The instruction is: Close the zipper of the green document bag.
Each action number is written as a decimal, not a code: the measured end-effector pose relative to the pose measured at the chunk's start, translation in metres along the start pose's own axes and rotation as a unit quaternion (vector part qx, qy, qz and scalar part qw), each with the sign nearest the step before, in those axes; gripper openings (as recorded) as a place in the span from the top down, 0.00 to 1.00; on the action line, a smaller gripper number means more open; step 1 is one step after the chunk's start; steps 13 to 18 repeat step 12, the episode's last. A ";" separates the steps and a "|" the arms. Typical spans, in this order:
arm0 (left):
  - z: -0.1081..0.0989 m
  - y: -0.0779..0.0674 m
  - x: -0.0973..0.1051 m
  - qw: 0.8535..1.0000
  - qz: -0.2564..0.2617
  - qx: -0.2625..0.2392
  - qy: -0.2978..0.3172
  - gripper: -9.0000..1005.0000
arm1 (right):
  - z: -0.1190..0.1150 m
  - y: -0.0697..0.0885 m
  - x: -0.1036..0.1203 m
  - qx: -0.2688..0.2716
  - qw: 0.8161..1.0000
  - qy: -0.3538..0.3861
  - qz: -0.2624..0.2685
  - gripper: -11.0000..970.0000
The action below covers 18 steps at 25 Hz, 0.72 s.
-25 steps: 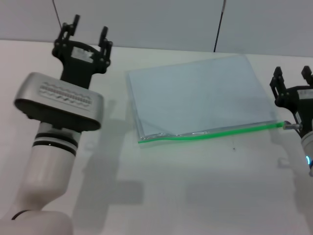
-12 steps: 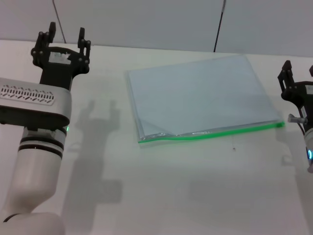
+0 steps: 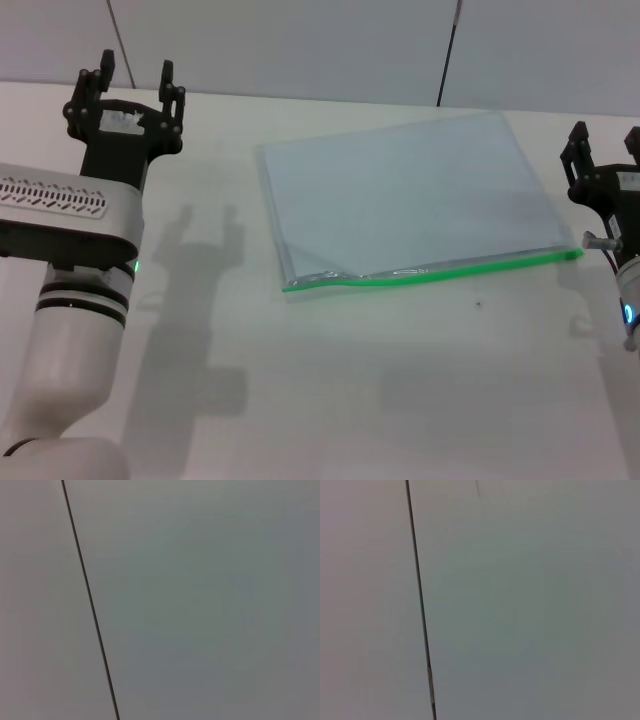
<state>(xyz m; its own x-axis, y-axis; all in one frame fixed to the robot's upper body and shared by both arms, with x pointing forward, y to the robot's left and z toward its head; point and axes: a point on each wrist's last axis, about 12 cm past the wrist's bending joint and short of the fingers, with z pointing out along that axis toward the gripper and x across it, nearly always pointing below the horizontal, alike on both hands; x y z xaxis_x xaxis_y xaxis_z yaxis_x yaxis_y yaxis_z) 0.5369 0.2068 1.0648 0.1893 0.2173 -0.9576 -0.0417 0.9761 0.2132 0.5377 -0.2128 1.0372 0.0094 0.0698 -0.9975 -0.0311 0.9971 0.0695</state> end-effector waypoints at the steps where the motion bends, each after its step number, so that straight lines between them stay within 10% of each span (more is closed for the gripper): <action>1: 0.000 0.000 0.000 1.000 0.000 0.001 0.000 0.41 | 0.000 0.000 0.000 -0.001 1.000 0.000 0.000 0.32; 18: -0.001 -0.002 0.000 1.000 0.001 0.007 0.000 0.41 | 0.000 0.001 0.000 -0.003 1.000 -0.001 -0.001 0.32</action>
